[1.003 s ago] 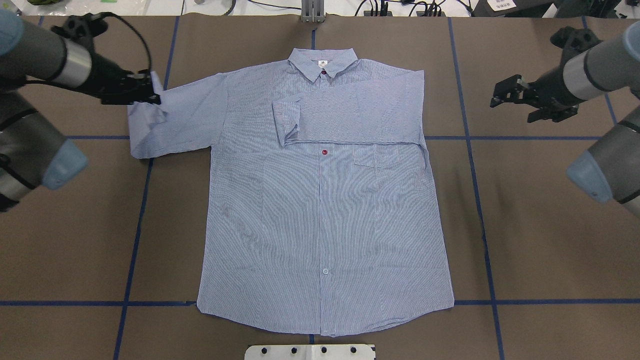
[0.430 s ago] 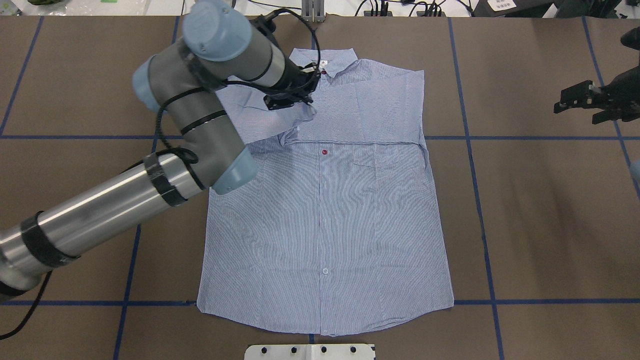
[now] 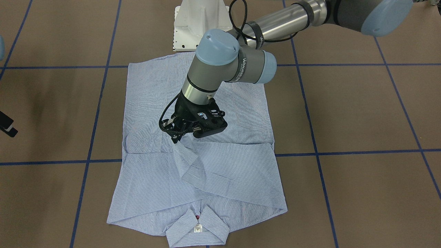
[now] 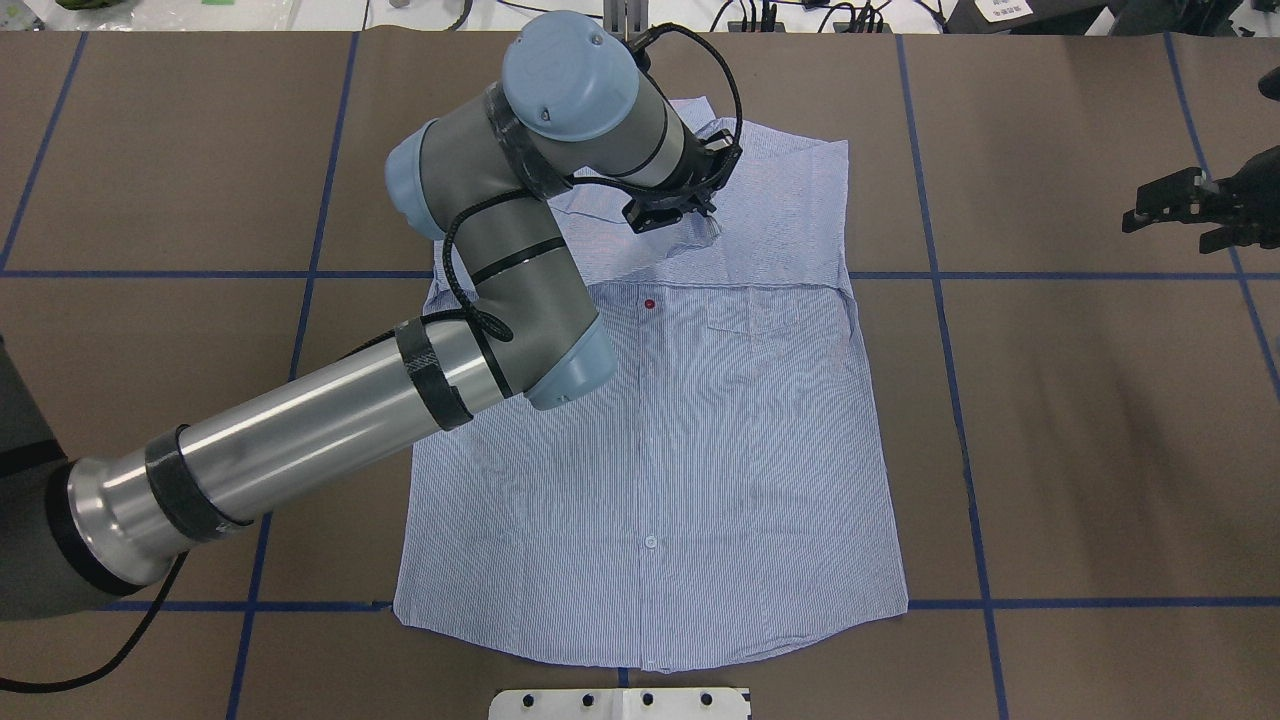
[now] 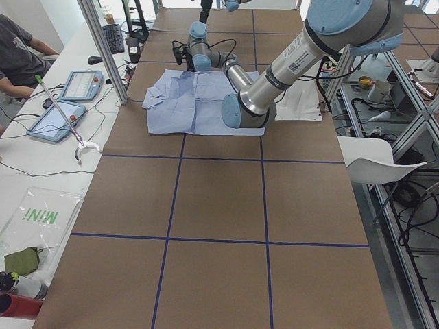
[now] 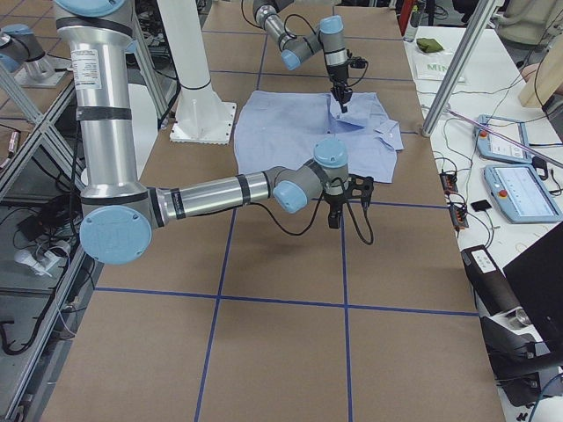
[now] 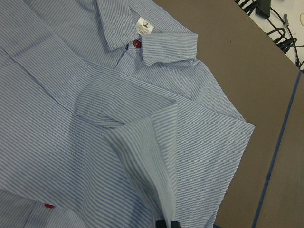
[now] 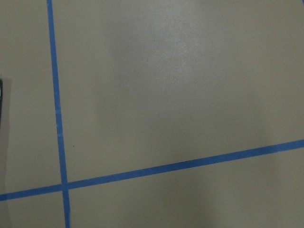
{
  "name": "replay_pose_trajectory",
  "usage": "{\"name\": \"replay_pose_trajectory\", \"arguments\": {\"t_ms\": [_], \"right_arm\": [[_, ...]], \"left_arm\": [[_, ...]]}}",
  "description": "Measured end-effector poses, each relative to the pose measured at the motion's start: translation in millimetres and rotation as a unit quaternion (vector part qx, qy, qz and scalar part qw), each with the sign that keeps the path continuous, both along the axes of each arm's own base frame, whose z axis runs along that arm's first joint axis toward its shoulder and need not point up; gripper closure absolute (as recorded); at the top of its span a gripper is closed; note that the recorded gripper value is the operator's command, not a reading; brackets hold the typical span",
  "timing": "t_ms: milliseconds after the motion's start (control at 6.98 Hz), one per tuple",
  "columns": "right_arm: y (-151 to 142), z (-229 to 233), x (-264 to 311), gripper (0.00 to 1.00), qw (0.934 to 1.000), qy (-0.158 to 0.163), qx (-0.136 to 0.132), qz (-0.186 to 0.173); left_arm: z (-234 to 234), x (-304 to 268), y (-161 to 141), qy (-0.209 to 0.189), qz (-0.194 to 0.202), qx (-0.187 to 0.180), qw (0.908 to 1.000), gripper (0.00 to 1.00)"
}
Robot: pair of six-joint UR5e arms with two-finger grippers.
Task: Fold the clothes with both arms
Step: 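Carry the sleeve with the left gripper across the shirt toward the collar, then release the sleeve with the left gripper while the right gripper lowers to the hem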
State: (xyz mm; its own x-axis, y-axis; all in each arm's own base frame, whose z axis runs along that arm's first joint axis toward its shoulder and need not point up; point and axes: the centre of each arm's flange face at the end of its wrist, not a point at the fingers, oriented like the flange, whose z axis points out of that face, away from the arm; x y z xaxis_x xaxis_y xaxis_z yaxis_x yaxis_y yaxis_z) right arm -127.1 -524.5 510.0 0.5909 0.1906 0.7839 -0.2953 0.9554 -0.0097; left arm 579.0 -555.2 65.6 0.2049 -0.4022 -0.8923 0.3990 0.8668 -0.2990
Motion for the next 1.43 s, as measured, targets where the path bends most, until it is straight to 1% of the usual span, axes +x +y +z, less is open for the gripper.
{"name": "replay_pose_trajectory", "arguments": {"t_ms": [143,286,430,573,859,1003,1146,1289,1432], "right_arm": [[1.1,1.7,0.8,0.0,1.0,0.001,-0.001,0.0],[1.9,3.0,1.2,0.0,1.0,0.002,-0.002,0.001],[3.0,4.5,1.6,0.0,1.0,0.002,-0.003,0.001],[4.6,6.8,2.6,0.0,1.0,0.003,-0.005,0.001],[9.0,6.2,3.9,0.0,1.0,-0.001,-0.003,0.004],[12.3,-0.3,2.6,0.0,1.0,-0.009,-0.001,0.003],[20.5,-13.8,-5.4,0.0,0.9997,-0.025,-0.005,0.0],[34.1,-33.9,-23.9,0.0,0.999,-0.042,-0.017,0.001],[54.6,-57.2,-50.9,0.01,0.9978,-0.056,-0.034,0.006]], "left_arm": [[-3.4,12.6,9.0,-0.001,-0.003,0.002,1.0,1.0],[-7.5,24.7,14.0,-0.004,-0.005,0.003,1.0,0.42],[-11.1,34.9,15.5,-0.007,-0.006,0.004,0.9999,0.12],[-16.0,40.8,16.8,-0.006,-0.007,0.008,0.9999,0.02],[-30.6,45.4,19.4,-0.002,-0.01,0.017,0.9998,0.01],[-36.0,43.8,21.0,0.002,-0.01,0.021,0.9997,0.02],[-36.8,37.7,25.0,0.007,-0.009,0.025,0.9996,0.02],[-24.9,22.7,34.3,0.014,-0.008,0.03,0.9994,0.04],[2.0,-1.8,50.3,0.017,-0.002,0.043,0.9989,0.05]]}}
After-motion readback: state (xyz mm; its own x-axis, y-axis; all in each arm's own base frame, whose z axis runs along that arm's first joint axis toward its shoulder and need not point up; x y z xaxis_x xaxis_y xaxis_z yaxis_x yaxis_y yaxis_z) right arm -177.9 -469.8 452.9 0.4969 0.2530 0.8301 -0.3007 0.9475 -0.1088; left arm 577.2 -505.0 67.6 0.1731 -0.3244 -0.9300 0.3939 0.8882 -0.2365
